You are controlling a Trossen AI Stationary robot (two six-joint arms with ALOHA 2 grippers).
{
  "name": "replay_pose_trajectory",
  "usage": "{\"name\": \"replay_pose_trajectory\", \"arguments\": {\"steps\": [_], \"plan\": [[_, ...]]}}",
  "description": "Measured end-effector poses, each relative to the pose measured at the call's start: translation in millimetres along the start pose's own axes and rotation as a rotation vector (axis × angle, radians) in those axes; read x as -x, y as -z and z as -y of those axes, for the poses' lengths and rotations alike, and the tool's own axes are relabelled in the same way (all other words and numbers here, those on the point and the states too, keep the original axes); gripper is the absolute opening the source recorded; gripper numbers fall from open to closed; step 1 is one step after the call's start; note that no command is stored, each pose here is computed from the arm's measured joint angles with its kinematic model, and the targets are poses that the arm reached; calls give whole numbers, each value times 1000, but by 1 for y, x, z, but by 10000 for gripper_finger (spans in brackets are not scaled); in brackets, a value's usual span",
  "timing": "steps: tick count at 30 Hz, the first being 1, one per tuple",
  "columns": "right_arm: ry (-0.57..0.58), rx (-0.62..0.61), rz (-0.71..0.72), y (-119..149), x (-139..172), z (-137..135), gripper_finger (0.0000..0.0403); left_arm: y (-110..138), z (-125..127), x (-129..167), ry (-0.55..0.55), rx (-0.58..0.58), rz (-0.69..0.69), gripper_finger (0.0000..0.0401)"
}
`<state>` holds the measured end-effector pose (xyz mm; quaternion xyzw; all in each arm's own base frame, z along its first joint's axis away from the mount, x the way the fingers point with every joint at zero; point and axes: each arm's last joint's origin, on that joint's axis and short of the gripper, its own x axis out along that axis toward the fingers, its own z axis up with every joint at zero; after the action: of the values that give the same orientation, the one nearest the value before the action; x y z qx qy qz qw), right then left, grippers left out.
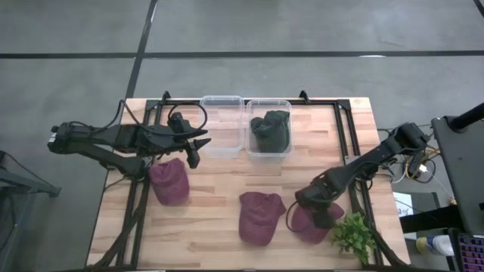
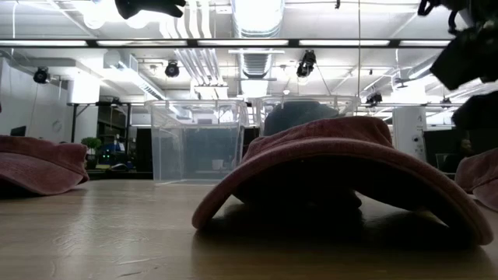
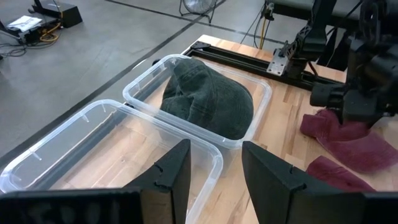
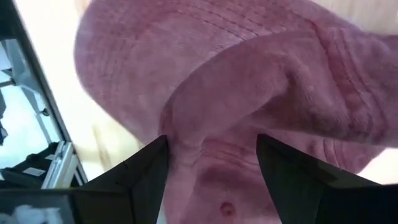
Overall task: Pick & Place hat
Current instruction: Put the right red cap into the left transparent bin
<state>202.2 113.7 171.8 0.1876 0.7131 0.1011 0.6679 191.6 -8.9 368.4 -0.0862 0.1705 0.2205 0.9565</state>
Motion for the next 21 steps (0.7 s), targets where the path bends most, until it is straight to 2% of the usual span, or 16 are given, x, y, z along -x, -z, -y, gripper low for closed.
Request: {"name": "replay_pose_trajectory", "arguments": {"steps": [6, 10, 15, 21], "plan": [[65, -37, -65, -8, -21, 6, 237, 0, 0, 0, 0, 0, 0, 138], [92, -61, -121, -12, -36, 9, 224, 0, 0, 0, 0, 4, 0, 138], [105, -74, -149, -15, -44, 12, 176, 0, 0, 0, 0, 19, 0, 138], [98, -54, -116, -15, -39, 9, 90, 0, 0, 0, 0, 23, 1, 138]]}}
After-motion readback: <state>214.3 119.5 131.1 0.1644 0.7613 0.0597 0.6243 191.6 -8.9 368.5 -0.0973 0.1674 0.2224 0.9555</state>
